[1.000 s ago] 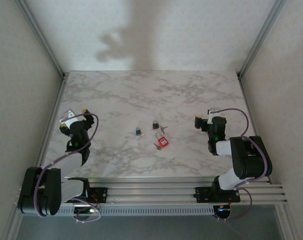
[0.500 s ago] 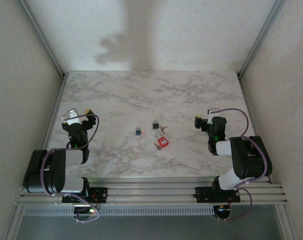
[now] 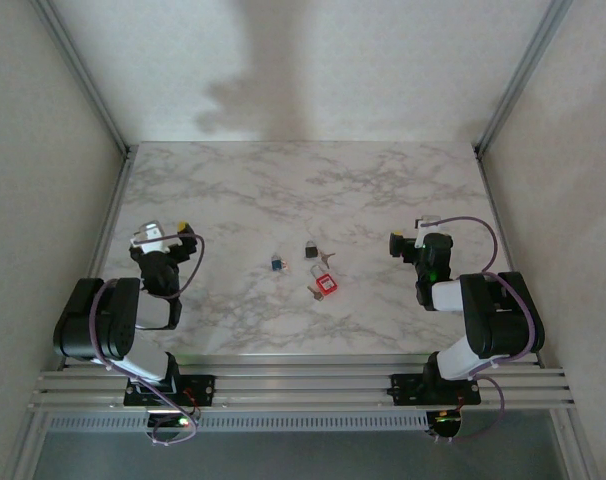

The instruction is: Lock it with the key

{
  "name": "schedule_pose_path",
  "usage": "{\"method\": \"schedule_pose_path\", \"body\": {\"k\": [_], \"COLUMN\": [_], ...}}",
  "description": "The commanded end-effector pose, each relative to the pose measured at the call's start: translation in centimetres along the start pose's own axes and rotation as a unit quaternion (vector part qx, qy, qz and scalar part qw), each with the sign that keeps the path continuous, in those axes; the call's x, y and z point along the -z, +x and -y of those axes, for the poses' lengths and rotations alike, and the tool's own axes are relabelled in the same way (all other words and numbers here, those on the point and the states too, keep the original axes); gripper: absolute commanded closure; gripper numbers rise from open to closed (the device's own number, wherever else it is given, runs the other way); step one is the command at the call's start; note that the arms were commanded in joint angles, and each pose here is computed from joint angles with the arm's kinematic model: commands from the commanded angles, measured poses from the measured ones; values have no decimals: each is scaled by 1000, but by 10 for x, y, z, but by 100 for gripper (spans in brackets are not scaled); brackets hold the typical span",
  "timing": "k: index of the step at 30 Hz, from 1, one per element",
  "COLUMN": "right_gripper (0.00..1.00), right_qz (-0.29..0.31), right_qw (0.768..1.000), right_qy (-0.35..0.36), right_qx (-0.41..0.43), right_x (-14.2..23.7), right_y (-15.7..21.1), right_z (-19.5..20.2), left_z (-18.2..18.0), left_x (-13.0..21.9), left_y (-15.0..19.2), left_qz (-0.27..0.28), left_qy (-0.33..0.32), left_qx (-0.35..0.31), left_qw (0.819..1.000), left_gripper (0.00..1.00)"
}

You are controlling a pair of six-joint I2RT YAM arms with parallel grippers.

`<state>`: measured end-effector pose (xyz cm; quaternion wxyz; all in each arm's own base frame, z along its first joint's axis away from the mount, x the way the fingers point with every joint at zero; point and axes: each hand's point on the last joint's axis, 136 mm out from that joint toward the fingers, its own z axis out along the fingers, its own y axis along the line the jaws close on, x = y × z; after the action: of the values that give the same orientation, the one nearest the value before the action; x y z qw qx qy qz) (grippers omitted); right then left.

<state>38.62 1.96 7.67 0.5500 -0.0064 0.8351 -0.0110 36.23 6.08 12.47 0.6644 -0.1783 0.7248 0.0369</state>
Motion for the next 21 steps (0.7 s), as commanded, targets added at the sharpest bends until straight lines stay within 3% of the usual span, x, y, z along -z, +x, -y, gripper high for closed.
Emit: {"method": "schedule_pose_path", "body": {"k": [1,19,21], "right_gripper": [1,1,1], "right_qz": [11,12,12], "right_qw": [1000,1000,1000], "right_qy": [-7,-8,-7], "right_qx": [-6,-6,-6], "right_x": [-3,-3,-3], "right_y": [-9,-10,-10], "right_z": [-2,-2,-2], "left_z": [1,3,19], "left_x": [1,1,-3], "left_y": [-9,-9,-6], "left_qz": [21,20,8], "left_qy": [-1,0,43], "left_qx": [-3,-6,-26], "left_qw": [1000,1000,999], "left_gripper": [1,1,1]}}
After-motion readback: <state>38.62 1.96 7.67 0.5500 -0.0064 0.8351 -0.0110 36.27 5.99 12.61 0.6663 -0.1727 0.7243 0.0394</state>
